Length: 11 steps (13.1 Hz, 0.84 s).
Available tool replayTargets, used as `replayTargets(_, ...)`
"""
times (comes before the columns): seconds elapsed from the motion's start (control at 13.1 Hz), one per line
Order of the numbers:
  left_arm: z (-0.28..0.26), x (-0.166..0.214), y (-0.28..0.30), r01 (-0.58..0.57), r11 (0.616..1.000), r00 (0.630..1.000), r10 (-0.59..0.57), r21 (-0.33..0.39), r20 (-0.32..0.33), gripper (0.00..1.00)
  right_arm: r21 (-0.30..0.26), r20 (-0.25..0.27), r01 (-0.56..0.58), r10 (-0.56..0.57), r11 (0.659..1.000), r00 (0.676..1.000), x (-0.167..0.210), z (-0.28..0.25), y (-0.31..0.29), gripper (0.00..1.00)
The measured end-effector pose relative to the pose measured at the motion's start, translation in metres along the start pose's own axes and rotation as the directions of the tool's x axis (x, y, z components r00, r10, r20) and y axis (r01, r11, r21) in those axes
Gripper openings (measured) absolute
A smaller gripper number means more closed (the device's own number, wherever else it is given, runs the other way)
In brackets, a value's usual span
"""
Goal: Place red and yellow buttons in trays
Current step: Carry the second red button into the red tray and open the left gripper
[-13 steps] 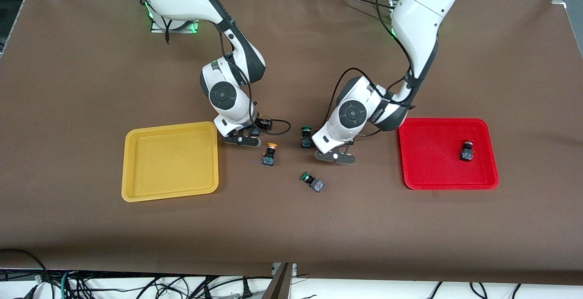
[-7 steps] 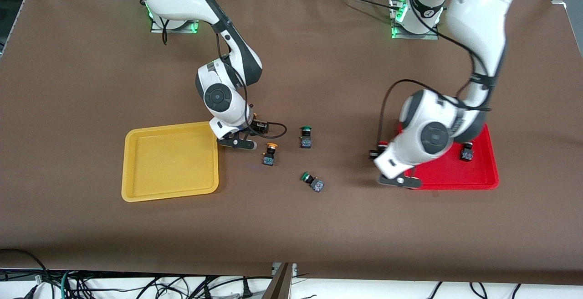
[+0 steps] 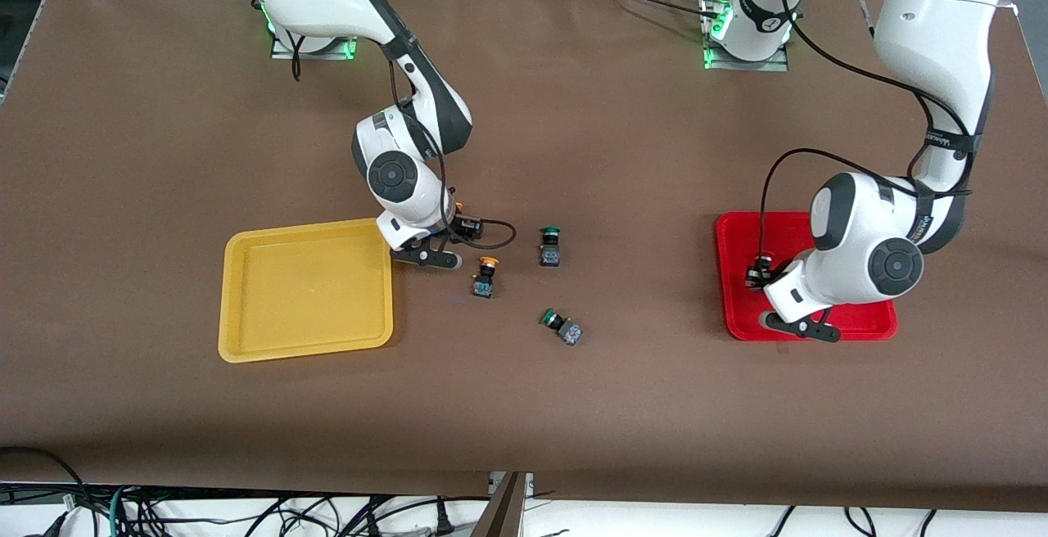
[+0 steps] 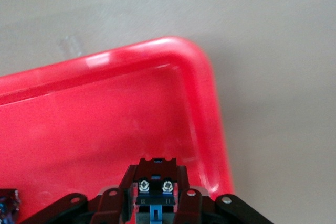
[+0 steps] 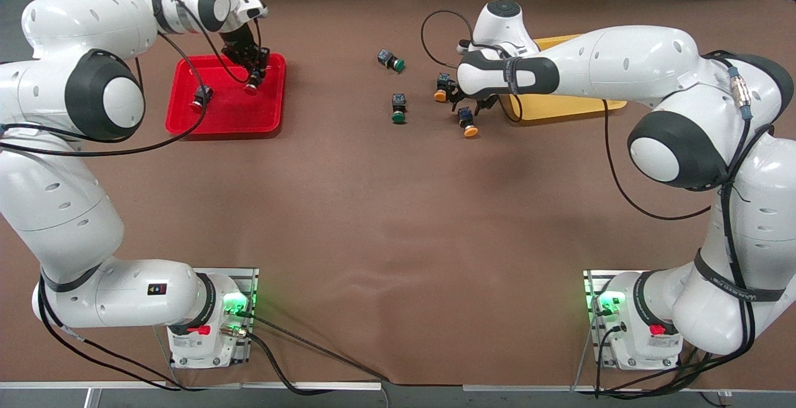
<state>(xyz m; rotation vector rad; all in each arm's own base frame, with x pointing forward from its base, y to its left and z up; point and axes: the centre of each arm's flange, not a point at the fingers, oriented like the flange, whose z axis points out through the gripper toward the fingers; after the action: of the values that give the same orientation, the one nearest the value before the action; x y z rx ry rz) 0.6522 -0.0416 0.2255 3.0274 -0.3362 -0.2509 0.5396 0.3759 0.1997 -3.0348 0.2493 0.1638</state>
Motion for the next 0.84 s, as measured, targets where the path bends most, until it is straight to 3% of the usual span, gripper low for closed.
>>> replayTargets(0.61, 0.038, -0.023, -0.009, -0.023, 1.000, 1.000, 0.023, -0.007, -0.008, 0.33, -0.010, 0.009, 0.010, -0.010, 1.000, 1.000, -0.007, 0.009, -0.004, 0.63)
replayTargets(0.76, 0.037, -0.024, -0.009, -0.023, 1.000, 1.000, 0.023, -0.007, -0.010, 0.33, -0.010, 0.009, 0.010, -0.010, 1.000, 1.000, -0.007, 0.008, -0.004, 0.48)
replayTargets(0.84, 0.036, -0.024, -0.008, -0.023, 1.000, 1.000, 0.023, -0.006, -0.012, 0.38, -0.010, 0.009, 0.010, -0.010, 1.000, 1.000, -0.007, 0.008, -0.004, 0.48)
